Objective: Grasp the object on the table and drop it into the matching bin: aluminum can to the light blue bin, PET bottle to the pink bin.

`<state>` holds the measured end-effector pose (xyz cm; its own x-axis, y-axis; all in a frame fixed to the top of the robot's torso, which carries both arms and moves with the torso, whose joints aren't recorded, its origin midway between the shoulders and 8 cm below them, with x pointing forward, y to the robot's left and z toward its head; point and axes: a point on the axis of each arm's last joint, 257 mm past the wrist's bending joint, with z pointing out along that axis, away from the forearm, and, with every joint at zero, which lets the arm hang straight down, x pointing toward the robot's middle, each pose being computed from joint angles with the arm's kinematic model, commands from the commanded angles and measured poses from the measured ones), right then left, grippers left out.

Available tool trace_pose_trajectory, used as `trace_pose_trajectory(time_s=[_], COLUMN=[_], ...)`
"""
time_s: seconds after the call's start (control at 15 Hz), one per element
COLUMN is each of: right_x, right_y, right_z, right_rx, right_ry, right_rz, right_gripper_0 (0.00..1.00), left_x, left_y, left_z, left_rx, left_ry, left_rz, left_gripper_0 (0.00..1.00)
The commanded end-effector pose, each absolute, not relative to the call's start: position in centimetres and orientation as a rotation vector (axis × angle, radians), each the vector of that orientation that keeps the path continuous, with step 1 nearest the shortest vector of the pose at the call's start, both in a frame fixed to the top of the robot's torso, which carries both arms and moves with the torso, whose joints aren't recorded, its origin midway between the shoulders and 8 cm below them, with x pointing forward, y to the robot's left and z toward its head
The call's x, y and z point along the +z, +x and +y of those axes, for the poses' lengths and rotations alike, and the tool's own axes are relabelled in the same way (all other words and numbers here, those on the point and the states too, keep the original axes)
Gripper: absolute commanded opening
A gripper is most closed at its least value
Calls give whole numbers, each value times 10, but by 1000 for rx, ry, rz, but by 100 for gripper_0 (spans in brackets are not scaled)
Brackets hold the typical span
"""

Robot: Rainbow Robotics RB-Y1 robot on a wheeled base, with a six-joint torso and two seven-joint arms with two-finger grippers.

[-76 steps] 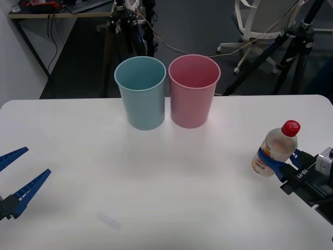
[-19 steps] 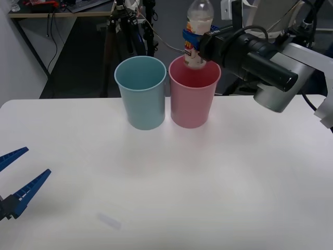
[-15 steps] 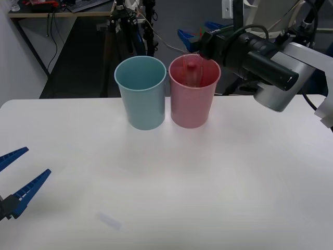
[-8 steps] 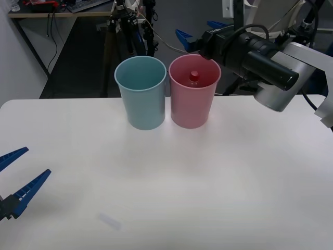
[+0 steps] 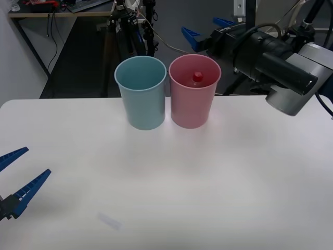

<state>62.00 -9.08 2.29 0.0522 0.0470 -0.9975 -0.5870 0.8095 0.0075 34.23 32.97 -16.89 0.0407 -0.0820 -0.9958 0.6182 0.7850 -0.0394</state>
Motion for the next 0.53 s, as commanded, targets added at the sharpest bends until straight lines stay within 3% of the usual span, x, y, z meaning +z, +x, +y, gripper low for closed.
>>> trace_pose_trajectory(time_s=[0.07, 0.53], right_x=[25, 21], right_y=[594, 541], right_z=[-102, -132], right_rx=[520, 505], right_ry=[-488, -503], right_rz=[1442, 1400], right_gripper_0=[100, 100], left_x=[-169, -169], left_y=[342, 342], left_z=[330, 330], left_rx=[-567, -567], left_ry=[465, 465], left_rz=[1441, 1441], left_gripper_0=[100, 100])
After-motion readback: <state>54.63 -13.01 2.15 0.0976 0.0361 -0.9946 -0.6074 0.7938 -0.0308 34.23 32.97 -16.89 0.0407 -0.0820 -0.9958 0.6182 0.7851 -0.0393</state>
